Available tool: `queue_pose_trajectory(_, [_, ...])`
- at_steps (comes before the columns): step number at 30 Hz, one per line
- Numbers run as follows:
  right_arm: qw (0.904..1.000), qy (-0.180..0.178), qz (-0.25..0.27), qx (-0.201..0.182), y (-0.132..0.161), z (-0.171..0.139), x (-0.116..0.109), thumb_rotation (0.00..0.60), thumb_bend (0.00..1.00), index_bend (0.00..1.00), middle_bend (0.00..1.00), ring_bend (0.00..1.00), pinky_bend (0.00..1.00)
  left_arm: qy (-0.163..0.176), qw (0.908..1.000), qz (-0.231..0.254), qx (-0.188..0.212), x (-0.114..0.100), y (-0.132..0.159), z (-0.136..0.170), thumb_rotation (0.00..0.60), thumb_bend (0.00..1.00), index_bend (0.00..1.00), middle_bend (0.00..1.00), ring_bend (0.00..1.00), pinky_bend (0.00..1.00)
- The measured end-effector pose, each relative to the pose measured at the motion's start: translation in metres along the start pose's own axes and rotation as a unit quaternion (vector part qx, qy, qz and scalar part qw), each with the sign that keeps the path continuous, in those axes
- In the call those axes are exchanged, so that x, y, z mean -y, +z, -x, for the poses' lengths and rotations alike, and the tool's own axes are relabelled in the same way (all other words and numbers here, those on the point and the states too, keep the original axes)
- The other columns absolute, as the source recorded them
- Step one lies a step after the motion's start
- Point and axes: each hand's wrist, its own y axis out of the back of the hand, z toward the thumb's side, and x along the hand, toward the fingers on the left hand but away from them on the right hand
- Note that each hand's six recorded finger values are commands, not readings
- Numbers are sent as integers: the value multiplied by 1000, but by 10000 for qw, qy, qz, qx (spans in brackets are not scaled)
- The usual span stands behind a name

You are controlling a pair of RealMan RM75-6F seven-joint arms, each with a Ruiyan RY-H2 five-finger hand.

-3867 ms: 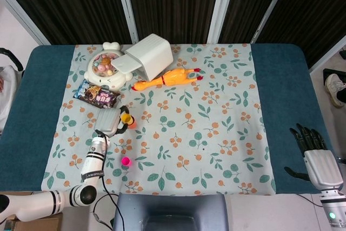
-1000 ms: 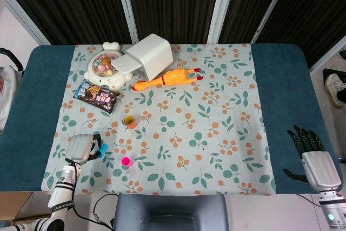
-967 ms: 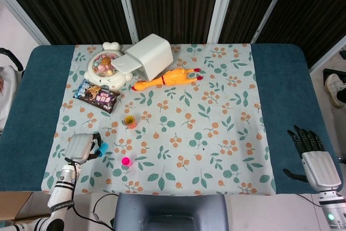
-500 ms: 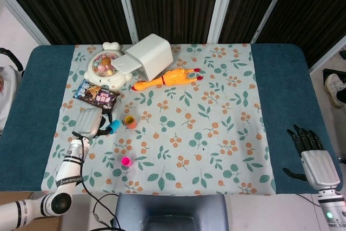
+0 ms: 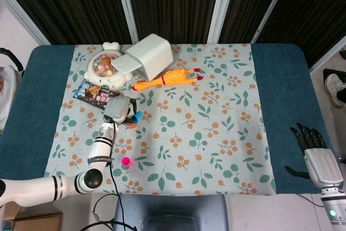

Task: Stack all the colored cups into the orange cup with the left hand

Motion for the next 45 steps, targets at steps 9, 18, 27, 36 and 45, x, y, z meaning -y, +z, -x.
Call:
queue_pose_trajectory(9, [10000,-28,3,13,-3,-2,-3,600,205,0,0,0,0,-55,9996,-176,-202,7,-17,-3,600,534,712,1000,1000,1000])
queue_pose_trajectory(18, [10000,-38,-26,25,-2,-3,-2,600,205,0,0,0,0,-96,9990,-315,-289,9,-29,-4,600,530,712,1000,1000,1000])
queue_pose_trajectory(27, [10000,-45,1,17,-2,-3,-3,600,205,0,0,0,0,-192,9979,-512,-334,16,-31,-3,600,525,712,1000,1000,1000])
queue_pose_trajectory(36, [10000,-41,-1,16,-2,-3,-3,600,205,0,0,0,0,-250,9969,-628,-411,15,-36,-5,600,522,712,1000,1000,1000])
queue_pose_trajectory(45, [10000,-60,7,22,-3,-4,-3,600,205,0,0,0,0,-529,9955,-636,-464,19,-35,-6,600,511,709,1000,1000,1000])
